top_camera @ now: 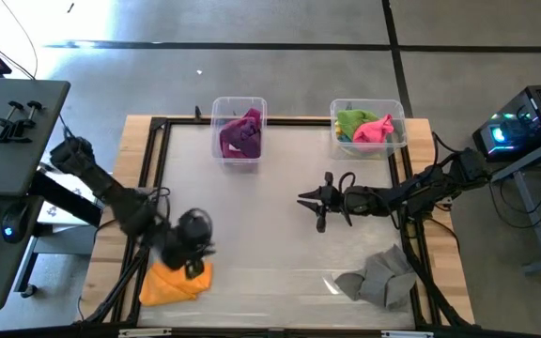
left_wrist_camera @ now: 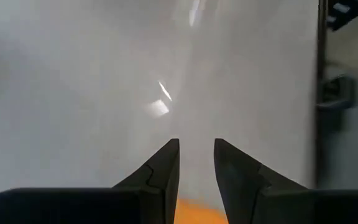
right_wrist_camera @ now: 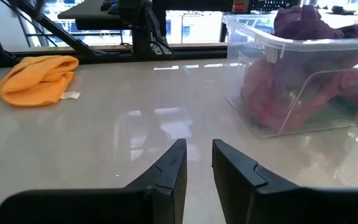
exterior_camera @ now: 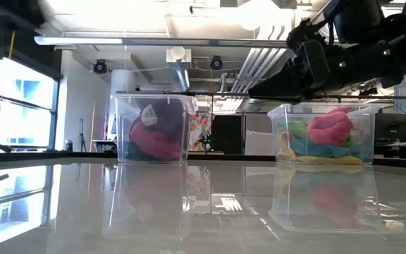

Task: Sort towels by color in basket
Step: Put the orange towel into the right transparent bin

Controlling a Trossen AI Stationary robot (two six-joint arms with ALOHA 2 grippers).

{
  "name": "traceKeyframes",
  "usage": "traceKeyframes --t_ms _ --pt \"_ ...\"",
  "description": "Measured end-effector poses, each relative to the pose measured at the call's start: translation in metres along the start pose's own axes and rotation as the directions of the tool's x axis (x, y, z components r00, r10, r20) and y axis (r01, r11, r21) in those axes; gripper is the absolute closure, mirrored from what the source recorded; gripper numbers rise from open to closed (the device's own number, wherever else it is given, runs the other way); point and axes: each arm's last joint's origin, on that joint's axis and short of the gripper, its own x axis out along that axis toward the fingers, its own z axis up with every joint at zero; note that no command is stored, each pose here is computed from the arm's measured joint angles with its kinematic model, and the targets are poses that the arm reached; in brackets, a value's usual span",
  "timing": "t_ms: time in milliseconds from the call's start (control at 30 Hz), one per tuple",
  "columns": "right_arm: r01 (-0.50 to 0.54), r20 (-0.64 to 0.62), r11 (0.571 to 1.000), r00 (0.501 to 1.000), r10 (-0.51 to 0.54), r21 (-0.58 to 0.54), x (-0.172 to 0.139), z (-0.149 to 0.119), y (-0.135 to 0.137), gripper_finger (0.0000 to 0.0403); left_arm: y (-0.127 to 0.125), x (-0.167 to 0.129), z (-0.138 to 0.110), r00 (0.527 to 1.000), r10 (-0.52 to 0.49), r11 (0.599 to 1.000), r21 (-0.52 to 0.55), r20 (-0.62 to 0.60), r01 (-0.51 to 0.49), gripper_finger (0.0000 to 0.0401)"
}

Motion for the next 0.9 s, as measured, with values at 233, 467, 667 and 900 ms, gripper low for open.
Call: traceKeyframes --t_ms 233,467,667,900 --pt "0.000 0.002 1.000 1.000 0.000 -0.019 0.000 0.000 0.000 0.0333 -0.024 -0.010 -0.041 0.988 -0.065 0.899 -0.439 -0.141 -0.003 0.0316" --pt "0.015 0.015 0.995 1.000 -0.013 -0.094 0.001 0.002 -0.003 0.0333 -0.026 0.000 -0.056 0.989 0.064 0.846 -0.519 -0.136 -0.126 0.0294" --pt "0.031 0.013 0.995 0.999 -0.030 -0.090 0.002 0.002 -0.007 0.0333 -0.016 0.010 -0.073 0.896 0.205 0.680 -0.601 -0.394 -0.420 0.0248" --pt "0.030 0.006 0.995 1.000 -0.030 -0.093 0.002 0.001 -0.007 0.0333 -0.018 0.021 -0.088 0.765 0.121 0.577 -0.583 -0.632 -0.573 0.0192"
